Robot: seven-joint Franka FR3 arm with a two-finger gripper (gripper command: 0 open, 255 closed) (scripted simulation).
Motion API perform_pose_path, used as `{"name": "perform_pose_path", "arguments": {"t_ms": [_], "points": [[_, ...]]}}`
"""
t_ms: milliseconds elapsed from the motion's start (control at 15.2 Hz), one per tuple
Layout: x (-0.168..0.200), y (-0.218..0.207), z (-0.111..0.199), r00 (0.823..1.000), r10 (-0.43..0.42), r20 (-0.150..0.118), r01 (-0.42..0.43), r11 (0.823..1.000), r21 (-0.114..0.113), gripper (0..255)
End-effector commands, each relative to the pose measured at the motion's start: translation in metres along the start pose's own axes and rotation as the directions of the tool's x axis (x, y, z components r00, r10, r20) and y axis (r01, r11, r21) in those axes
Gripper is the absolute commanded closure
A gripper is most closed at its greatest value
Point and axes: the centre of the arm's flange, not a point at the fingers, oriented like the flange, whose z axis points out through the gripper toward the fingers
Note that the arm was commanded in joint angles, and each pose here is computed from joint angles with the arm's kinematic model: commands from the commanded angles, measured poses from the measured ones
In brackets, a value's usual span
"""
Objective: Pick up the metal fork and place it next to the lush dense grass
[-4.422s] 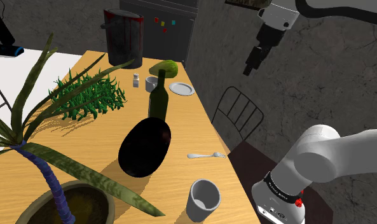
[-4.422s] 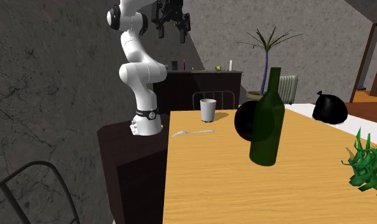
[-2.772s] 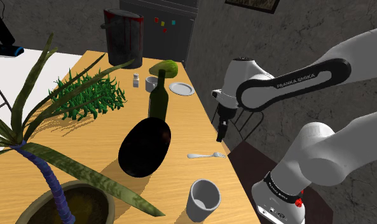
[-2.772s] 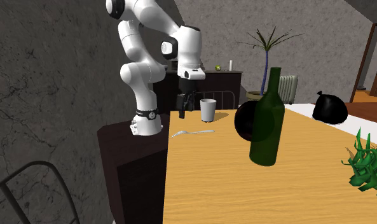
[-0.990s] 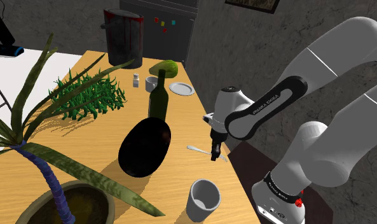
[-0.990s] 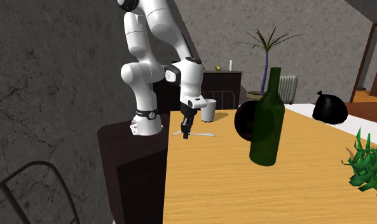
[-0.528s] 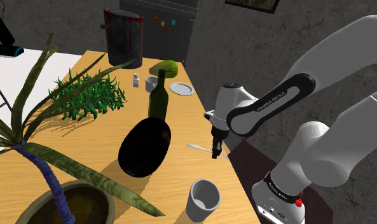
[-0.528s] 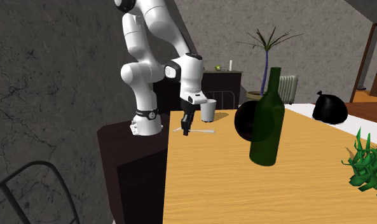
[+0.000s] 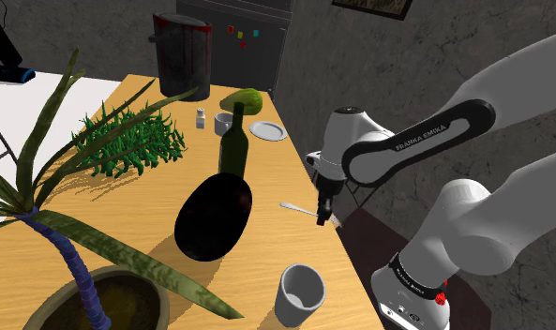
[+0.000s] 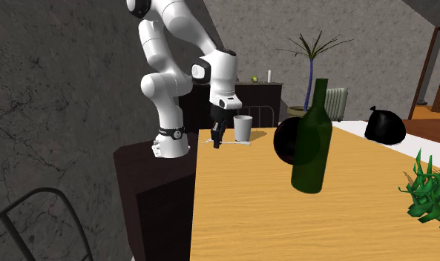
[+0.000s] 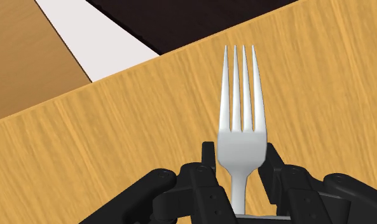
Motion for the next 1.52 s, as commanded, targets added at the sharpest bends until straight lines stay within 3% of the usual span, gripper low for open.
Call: {"name": "perform_pose_path", "arguments": {"t_ms": [0, 1452], "points": [[-0.001, -0.001, -0.01, 1.0, 0.0, 0.001, 0.0, 1.0, 0.0, 255], [-0.014, -0.013, -0.125, 1.0, 0.0, 0.001, 0.0, 1.0, 0.0, 255]]}}
